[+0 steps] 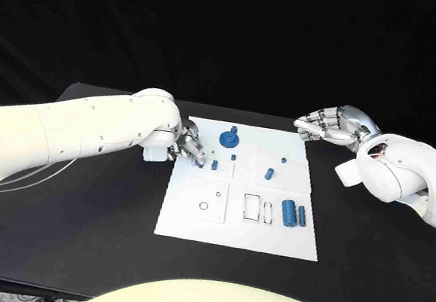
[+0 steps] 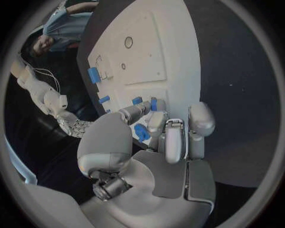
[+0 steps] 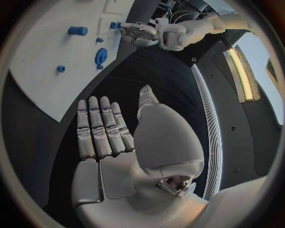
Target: Assemble the parts on the task board
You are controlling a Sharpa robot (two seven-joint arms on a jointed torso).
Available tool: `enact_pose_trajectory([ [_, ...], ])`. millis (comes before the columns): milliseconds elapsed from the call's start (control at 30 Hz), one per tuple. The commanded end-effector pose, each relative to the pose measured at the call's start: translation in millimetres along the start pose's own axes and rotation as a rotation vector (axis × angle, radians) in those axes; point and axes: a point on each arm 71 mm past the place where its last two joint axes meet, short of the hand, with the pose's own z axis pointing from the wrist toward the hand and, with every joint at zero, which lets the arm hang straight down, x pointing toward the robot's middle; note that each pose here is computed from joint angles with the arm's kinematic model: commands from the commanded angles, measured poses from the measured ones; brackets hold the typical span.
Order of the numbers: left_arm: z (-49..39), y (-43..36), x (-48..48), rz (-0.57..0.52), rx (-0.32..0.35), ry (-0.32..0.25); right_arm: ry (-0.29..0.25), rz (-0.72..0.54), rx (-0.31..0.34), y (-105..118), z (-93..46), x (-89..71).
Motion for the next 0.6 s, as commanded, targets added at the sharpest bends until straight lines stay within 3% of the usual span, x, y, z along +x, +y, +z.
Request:
enact_pose_trajectory([
  [33,0.3,-0.2,1.6,0.006,0.001,0.010,0.004,0.000,-0.002,0.2,0.2,0.8],
  [600,-0.3,1.6,1.5,0.012,-0.002,0.027,0.009,0.002,0.002,-2.2,0.8,3.1],
])
